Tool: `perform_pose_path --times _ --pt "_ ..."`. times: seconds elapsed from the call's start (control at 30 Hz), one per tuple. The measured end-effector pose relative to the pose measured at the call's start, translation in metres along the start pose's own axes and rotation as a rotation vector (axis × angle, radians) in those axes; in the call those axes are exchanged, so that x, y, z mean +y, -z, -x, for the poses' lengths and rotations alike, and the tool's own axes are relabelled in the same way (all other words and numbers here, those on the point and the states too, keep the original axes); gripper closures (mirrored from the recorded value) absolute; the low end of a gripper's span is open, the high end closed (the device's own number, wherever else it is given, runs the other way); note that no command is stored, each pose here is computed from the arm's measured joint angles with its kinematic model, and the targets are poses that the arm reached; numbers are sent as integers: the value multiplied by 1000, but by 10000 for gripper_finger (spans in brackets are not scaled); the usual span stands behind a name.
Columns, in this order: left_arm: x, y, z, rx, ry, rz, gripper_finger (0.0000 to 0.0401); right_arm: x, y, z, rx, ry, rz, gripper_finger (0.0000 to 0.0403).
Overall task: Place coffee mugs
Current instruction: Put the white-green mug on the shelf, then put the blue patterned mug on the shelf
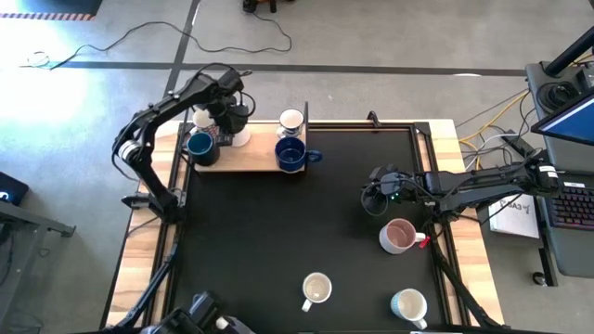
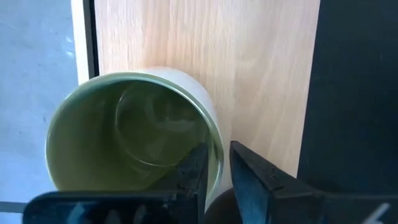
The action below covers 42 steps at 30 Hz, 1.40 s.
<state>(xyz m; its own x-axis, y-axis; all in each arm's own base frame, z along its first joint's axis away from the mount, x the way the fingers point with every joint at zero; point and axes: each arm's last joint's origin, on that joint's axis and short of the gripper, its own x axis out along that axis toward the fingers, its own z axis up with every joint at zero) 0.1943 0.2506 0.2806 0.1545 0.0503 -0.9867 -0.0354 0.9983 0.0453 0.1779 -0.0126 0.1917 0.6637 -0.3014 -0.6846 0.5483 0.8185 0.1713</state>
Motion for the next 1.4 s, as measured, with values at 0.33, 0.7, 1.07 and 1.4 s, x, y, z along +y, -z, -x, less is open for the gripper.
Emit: perform_pose_path --times 0.33,0.7,1.07,1.4 --pt "-11 -3 15 -53 -27 -12 339 0 0 0 0 0 0 335" --pt "-72 -46 28 -130 -11 -50 339 0 0 0 -1 0 0 335" --pt "-177 -97 26 -183 82 -132 339 0 0 0 0 0 0 335" --pt "-257 -118 19 -302 78 -21 339 0 0 0 0 0 0 335"
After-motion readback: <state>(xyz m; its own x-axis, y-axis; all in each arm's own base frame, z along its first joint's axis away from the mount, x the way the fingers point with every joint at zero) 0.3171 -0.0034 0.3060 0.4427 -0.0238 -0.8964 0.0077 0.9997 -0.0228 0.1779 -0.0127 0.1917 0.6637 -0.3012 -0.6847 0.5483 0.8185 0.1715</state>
